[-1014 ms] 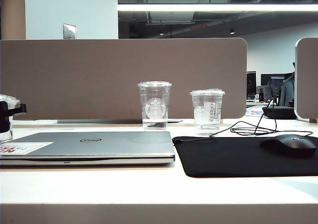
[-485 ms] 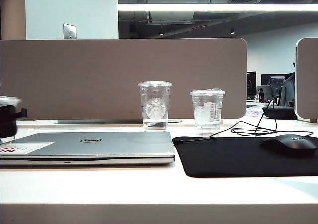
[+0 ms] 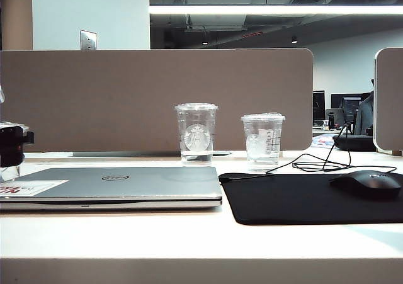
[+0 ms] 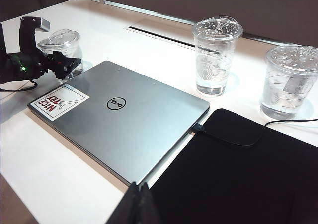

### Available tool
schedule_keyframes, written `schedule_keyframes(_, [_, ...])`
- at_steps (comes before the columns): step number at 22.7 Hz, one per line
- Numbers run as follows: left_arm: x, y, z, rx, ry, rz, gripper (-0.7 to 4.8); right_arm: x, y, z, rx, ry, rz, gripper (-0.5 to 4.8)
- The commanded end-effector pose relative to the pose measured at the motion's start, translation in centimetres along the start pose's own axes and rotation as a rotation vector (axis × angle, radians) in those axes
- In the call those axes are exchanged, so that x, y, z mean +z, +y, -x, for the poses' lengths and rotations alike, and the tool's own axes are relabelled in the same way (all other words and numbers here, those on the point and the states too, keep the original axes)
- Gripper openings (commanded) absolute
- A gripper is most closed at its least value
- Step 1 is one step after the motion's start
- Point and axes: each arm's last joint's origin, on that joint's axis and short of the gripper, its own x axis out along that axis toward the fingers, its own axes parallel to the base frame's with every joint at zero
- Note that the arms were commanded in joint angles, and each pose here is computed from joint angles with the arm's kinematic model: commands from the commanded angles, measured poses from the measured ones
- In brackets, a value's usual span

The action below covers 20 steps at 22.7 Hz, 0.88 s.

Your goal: Pick up the coffee cup on the left and place it on the left side of the laptop.

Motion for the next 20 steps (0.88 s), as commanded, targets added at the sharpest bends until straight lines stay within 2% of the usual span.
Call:
schedule_keyframes(1, [0.4,0.0,0.6,0.000,0.063,-0.018,3.11,0.4,0.0,0.1,0.001,-0.023,0.006,-0.03])
schedule_keyframes(6, [1.2,-0.1,1.5,0.002,0.135,-0.111,3.14,0.4,0.0,0.1,0.001,-0.024,0.006,-0.03])
schedule_keyframes(11, [2.1,-0.1,2.9,0.003,0.204,-0.137,3.16,0.5,0.0,0.1,0.001,-0.031,0.007,-0.03])
schedule_keyframes(20, [3.5,-0.2,5.2,0.010,0.278,-0.136,3.18,0.5,0.0,0.1,0.001,-0.031,0.007,-0.03])
